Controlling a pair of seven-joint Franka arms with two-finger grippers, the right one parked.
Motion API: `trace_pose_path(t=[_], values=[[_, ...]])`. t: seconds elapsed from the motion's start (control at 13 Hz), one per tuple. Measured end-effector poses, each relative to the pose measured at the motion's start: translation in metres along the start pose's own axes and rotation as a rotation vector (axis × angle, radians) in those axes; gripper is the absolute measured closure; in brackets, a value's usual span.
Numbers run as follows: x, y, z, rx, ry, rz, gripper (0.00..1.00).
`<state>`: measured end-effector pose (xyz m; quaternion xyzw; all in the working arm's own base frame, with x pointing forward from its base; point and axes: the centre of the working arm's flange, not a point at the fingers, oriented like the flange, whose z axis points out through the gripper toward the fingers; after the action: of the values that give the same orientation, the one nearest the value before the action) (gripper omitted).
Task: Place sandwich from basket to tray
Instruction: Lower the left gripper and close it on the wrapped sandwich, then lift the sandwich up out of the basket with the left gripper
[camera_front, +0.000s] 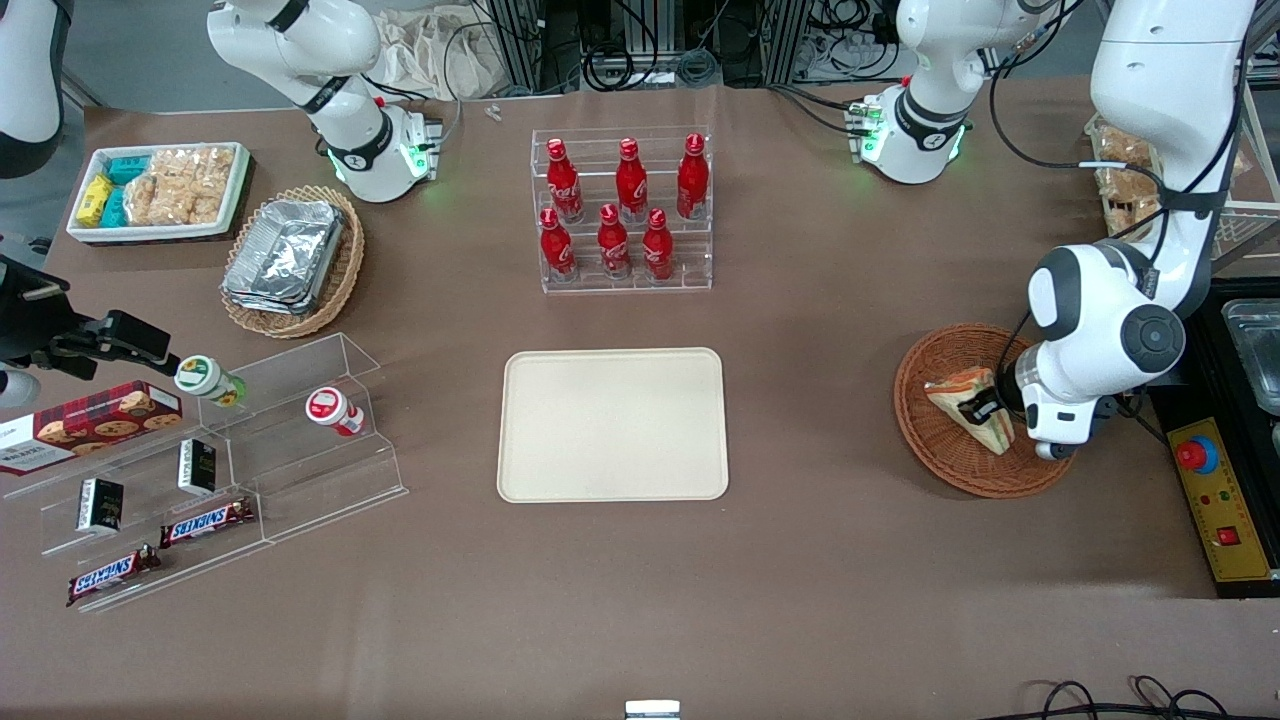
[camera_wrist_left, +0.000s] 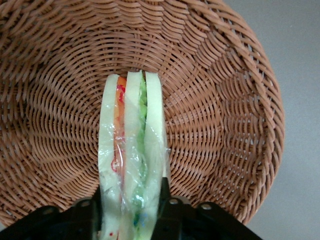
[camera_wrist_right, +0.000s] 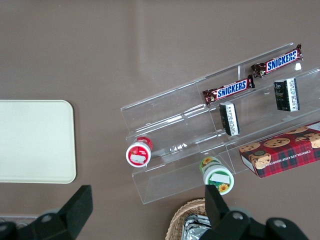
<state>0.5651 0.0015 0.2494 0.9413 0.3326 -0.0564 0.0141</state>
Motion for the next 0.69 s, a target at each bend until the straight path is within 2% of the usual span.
trace_pose_path(t=[0.15, 0.23, 0.69], values=[[0.000, 0.004, -0.014, -0.002, 0.003, -0.018, 0.78], [-0.001, 0.007, -0.030, 0.009, -0.011, -0.023, 0.81], [-0.013, 0.019, -0.196, 0.067, -0.071, -0.004, 0.82]])
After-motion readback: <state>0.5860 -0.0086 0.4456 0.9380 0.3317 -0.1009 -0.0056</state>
